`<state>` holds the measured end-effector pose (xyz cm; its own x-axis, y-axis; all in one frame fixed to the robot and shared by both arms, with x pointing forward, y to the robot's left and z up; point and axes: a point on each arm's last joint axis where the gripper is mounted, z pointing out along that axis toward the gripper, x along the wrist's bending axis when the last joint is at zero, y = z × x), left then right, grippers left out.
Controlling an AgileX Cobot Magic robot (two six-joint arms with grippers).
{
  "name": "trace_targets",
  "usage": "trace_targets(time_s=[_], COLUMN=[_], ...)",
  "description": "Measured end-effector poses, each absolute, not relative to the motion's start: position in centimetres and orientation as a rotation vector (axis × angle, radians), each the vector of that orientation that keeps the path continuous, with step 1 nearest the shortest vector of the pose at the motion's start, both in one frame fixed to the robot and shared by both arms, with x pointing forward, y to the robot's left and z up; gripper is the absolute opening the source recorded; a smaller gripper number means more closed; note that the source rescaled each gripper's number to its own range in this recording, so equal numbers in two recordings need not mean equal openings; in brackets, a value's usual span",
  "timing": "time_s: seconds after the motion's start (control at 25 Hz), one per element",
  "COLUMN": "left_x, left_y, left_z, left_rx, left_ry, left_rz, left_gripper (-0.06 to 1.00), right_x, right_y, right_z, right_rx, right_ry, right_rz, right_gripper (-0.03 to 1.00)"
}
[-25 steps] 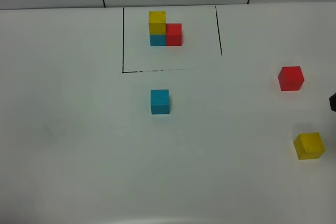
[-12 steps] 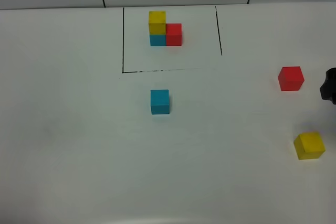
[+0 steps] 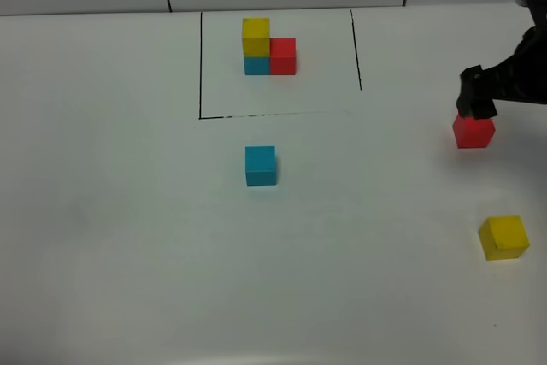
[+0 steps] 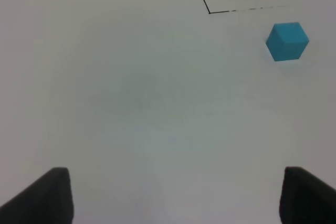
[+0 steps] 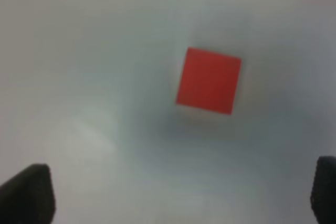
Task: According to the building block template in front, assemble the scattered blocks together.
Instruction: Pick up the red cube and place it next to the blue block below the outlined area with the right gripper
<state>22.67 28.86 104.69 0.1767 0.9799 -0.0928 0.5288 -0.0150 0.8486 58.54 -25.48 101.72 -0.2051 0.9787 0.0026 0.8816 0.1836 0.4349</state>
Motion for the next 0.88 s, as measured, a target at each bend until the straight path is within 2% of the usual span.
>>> trace_targets(time_s=[0.4, 0.88], left_x=[22.7, 22.7], left_y=[28.9, 28.9], left_z=[104.7, 104.7], left_rx=[1.655, 1.655], left_ry=[1.458, 1.458], left_rz=[0.713, 0.713], left_gripper=[0.76, 0.76], right_x=[64.7, 65.5], right_y=[-24.8, -26.0], right_z=[96.2, 91.6], right_rx=[1.895, 1.974], right_ry=[2.209, 2.247], right_rz=[0.412, 0.264], right_gripper=[1.0, 1.0])
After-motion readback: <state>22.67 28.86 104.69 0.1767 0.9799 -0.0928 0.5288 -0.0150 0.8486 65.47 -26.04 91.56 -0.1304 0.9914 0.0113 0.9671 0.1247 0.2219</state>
